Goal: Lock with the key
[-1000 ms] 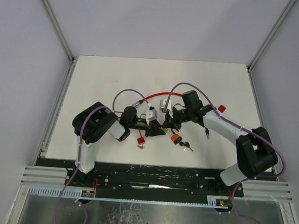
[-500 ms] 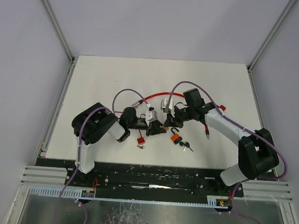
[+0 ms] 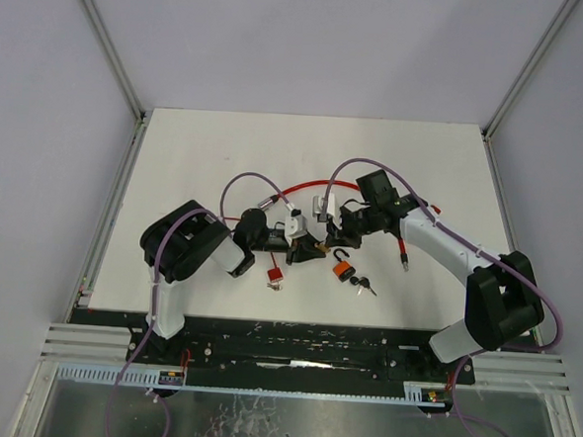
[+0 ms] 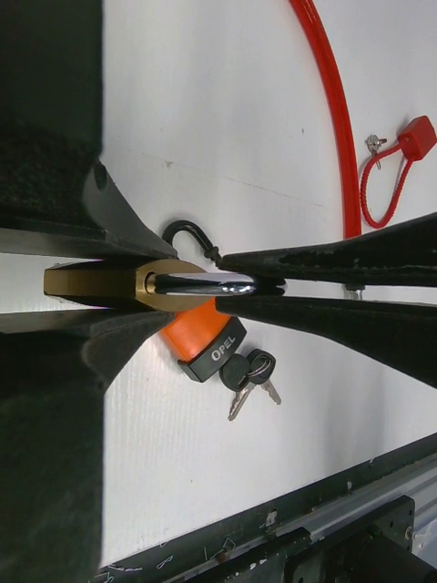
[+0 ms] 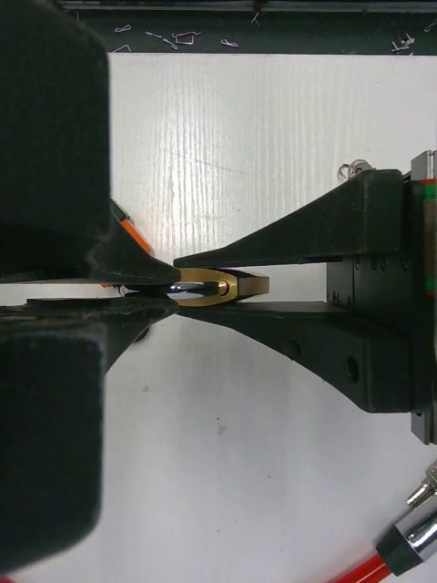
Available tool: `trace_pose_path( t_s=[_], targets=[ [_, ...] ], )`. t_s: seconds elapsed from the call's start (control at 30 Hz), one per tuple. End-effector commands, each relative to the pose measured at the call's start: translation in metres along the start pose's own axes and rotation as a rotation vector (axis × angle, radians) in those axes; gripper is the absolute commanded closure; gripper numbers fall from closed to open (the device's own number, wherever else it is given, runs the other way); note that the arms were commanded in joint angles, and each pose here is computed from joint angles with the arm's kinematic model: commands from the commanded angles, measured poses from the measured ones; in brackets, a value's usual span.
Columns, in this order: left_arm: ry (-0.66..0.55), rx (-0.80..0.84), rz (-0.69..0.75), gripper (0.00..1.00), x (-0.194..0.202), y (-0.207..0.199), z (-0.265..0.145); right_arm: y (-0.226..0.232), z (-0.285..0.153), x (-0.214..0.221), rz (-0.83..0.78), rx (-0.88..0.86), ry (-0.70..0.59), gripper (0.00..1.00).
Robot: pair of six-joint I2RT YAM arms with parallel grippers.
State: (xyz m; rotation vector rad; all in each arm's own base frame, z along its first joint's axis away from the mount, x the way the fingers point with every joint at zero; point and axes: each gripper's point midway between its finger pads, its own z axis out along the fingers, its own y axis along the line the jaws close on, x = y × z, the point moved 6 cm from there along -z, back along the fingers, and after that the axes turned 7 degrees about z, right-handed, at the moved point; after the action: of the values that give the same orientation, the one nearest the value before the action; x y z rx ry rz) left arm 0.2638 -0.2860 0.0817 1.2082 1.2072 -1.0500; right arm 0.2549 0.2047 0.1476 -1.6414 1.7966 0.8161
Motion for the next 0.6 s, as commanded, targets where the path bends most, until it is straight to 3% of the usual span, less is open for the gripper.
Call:
trace_pose_path(
  t_s=[0.0,0.57],
  targets=[
    [-0.223,-0.079,0.302,1.00,-0.071,0.029,0.007,0.024,-0.010,0.056,0.182,-0.056,0.276,1.00],
    [-0.151,-0.067,0.318,1.00,-0.056,0.029,0.017,0.036,0.033,0.078,0.325,-0.210,0.332,1.00]
  ],
)
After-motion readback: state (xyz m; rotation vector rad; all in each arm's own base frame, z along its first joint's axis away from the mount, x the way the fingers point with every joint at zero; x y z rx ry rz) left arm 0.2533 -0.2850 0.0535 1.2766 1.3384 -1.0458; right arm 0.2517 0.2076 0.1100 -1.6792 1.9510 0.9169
